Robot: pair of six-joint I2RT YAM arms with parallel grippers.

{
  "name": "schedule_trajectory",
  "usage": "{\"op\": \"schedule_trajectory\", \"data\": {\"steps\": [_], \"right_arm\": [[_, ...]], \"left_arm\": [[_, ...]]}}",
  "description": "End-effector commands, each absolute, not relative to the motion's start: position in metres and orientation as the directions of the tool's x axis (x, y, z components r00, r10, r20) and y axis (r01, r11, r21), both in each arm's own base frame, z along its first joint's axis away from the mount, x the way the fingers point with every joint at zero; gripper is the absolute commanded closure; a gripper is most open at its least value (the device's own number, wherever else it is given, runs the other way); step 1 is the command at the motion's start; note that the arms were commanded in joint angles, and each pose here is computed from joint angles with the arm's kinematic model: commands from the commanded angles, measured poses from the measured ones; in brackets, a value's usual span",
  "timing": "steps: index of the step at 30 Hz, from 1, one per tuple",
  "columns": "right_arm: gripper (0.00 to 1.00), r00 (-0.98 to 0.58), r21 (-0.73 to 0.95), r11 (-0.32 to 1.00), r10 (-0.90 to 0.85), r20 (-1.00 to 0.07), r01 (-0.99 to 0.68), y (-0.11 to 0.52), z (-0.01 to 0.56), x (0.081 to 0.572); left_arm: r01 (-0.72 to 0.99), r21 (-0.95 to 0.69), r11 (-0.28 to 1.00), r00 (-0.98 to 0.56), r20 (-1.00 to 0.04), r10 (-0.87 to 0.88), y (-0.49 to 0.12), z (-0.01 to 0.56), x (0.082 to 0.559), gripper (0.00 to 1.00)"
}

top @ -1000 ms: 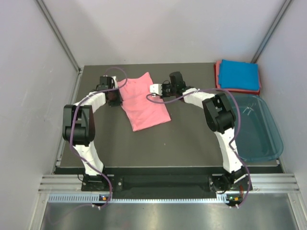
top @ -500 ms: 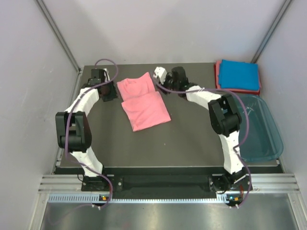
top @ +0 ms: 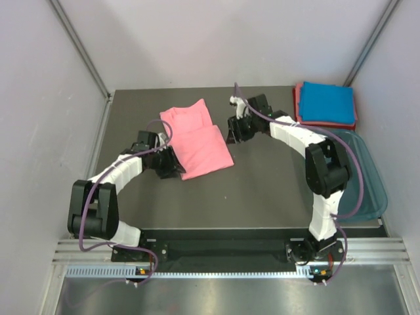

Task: Fold and stack the t-shirts
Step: Fold the tshirt

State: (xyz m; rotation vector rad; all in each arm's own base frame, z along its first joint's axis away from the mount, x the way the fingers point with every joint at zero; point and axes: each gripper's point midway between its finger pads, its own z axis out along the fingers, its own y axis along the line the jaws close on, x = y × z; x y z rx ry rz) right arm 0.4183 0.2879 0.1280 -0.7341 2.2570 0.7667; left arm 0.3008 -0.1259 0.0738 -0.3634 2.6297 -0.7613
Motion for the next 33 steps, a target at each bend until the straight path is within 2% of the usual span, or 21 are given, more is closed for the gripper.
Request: {"op": "schedule_trajectory", "data": {"steps": [1, 13, 25, 28, 29, 30, 31, 32, 33], "right_arm": [[0.50, -0.788, 0.468, 0.683, -0.267, -0.555, -0.561, 0.279, 0.098, 0.381], [0.52, -0.854, 0.538, 0.684, -0.259, -0.451, -0.492, 0.274, 0.039, 0.353], [0.58, -0.864, 0.588, 0.652, -0.233, -0.446, -0.479, 0.283, 0.028, 0.346], [0.64, -0.863, 0.586, 0.653, -0.229, -0.451, -0.480, 0.283, 0.029, 0.347], [0.73, -0.862, 0.581, 0.658, -0.227, -0.453, -0.479, 0.282, 0.029, 0.348], [0.79, -0.862, 0.576, 0.664, -0.228, -0.452, -0.477, 0.280, 0.027, 0.347], [0.85, -0.862, 0.571, 0.670, -0.221, -0.457, -0.475, 0.278, 0.029, 0.348], [1.00, -0.862, 0.567, 0.675, -0.218, -0.458, -0.471, 0.276, 0.030, 0.349], [1.00, -0.863, 0.567, 0.677, -0.213, -0.459, -0.469, 0.274, 0.031, 0.347]], "left_arm": [[-0.050, -0.644, 0.763, -0.871, -0.346, -0.349, -0.153, 0.095, 0.310, 0.51], [-0.097, -0.565, 0.819, -0.880, -0.337, -0.336, -0.147, 0.058, 0.298, 0.51], [-0.093, -0.528, 0.844, -0.872, -0.366, -0.325, -0.142, 0.052, 0.305, 0.57], [-0.088, -0.539, 0.838, -0.876, -0.359, -0.322, -0.145, 0.051, 0.307, 0.66], [-0.089, -0.538, 0.838, -0.877, -0.357, -0.322, -0.145, 0.050, 0.307, 0.74], [-0.092, -0.535, 0.840, -0.879, -0.353, -0.321, -0.145, 0.050, 0.307, 0.90], [-0.102, -0.523, 0.846, -0.884, -0.342, -0.319, -0.143, 0.050, 0.305, 0.96], [-0.114, -0.499, 0.859, -0.881, -0.348, -0.319, -0.138, 0.050, 0.306, 1.00], [-0.113, -0.488, 0.865, -0.879, -0.356, -0.316, -0.136, 0.053, 0.308, 1.00]]}}
